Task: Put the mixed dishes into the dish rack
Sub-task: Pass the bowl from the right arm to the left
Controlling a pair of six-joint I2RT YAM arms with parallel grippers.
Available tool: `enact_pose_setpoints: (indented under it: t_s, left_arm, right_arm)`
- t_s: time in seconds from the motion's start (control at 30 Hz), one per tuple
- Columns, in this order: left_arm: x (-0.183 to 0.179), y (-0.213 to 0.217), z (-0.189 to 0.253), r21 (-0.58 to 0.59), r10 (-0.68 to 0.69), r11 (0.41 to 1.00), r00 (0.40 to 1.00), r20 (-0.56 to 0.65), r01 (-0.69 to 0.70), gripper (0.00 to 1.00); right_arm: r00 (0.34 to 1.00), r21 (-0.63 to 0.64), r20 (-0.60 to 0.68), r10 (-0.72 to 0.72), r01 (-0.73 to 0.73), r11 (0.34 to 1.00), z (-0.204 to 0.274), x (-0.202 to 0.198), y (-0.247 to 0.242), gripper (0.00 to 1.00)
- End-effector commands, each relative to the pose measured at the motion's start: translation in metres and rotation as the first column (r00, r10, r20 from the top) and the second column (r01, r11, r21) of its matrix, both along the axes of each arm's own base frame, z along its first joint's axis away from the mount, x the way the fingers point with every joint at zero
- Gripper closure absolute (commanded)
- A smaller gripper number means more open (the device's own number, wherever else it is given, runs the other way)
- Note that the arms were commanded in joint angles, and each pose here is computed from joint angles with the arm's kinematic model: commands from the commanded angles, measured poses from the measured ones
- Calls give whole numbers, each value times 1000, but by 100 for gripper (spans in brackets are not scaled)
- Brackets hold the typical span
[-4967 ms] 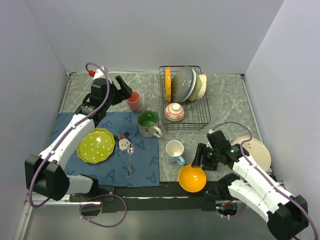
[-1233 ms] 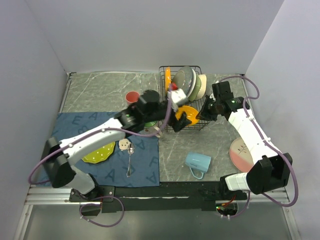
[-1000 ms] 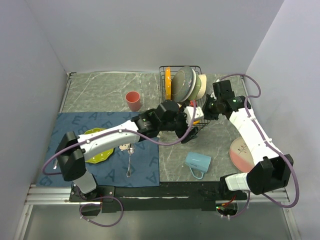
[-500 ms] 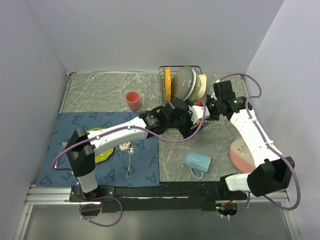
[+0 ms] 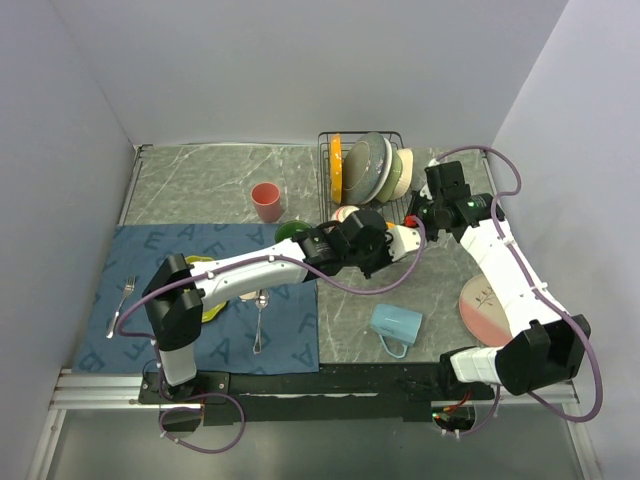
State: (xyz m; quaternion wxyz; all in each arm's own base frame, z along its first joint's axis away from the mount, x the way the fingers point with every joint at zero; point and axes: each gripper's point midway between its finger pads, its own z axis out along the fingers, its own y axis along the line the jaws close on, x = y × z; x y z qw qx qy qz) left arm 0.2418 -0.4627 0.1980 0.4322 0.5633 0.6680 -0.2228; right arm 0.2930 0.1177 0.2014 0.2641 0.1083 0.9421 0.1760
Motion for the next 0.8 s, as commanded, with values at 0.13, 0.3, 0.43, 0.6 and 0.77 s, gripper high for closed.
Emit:
enact_pose_setpoints:
  t_s: [0.13, 0.3, 0.43, 0.6, 0.77]
  left_arm:
    - [37, 11, 49, -196, 251, 949, 968, 6, -245, 99]
    - [41, 21, 72, -292, 311, 905, 950, -41, -309, 99]
    - [43, 24, 87, -371, 335, 854, 931, -147, -366, 99]
    - [61, 29, 123, -499, 322, 740, 889, -325, -450, 99]
    - [86, 27, 141, -551, 268, 631, 820, -506, -547, 99]
  right_arm:
    - [985, 58, 156, -69, 61, 996, 44, 4, -4, 45]
    - [958, 87, 232, -171, 154, 984, 65, 6, -22, 17]
    - [923, 114, 298, -246, 221, 969, 81, 3, -35, 8]
    - [899, 122, 324, -295, 270, 955, 88, 2, -45, 5]
    - [875, 148, 375, -306, 270, 952, 103, -4, -48, 6]
